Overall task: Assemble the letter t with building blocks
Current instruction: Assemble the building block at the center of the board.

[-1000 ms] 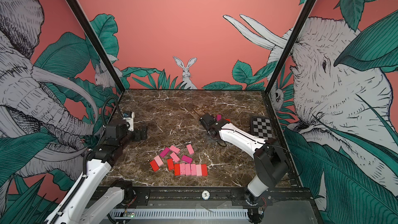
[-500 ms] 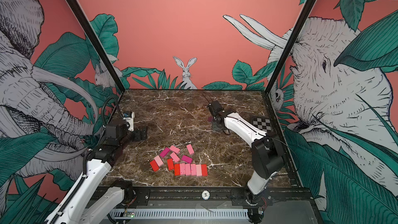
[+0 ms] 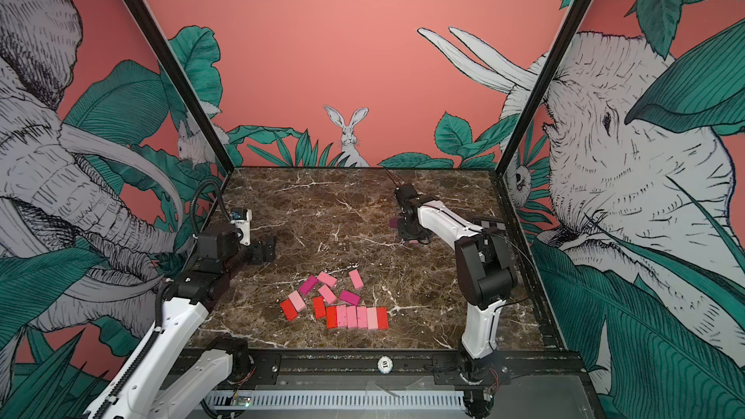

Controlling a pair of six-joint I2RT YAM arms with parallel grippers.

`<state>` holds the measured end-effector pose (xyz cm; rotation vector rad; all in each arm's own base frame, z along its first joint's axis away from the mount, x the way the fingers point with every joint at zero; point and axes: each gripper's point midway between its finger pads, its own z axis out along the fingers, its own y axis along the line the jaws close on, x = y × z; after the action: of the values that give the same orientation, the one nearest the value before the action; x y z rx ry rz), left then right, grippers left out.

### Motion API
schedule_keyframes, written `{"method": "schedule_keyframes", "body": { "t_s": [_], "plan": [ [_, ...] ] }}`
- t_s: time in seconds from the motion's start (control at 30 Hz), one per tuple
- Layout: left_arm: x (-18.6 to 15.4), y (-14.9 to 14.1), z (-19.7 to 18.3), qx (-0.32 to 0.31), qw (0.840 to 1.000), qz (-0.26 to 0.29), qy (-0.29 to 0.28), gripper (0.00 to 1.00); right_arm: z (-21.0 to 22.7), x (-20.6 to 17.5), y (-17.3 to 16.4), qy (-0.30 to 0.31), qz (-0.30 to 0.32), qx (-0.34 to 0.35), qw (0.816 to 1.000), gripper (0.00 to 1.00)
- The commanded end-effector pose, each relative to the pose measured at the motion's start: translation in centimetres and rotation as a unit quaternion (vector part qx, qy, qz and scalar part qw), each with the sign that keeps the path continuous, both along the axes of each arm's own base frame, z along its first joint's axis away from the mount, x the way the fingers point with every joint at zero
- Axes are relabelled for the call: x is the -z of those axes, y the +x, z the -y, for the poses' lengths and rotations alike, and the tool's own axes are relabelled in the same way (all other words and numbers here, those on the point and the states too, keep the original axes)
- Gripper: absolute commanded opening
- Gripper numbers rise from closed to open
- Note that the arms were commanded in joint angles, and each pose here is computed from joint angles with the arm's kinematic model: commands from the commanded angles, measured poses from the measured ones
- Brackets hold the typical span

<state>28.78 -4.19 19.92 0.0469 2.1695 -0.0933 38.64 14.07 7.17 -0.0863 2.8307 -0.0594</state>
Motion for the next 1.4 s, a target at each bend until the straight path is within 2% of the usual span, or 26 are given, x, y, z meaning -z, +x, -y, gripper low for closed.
{"method": "schedule_keyframes", "body": {
  "t_s": [0.0, 0.57, 1.37],
  "plan": [
    [-0.8, 0.0, 0.1, 0.0, 1.0, 0.009, -0.007, 0.99, -0.3, 0.5, 0.6, 0.018, -0.005, 0.017, 1.0, 0.0],
    [-0.7, 0.0, 0.2, 0.002, 1.0, 0.009, -0.008, 0.99, -0.2, 3.8, 0.8, 0.018, -0.04, 0.037, 0.998, 0.08],
    [-0.7, 0.0, 0.0, -0.001, 1.0, 0.008, -0.003, 0.99, -0.1, 5.4, 1.2, 0.021, -0.056, 0.048, 0.997, 0.21]
  ]
}}
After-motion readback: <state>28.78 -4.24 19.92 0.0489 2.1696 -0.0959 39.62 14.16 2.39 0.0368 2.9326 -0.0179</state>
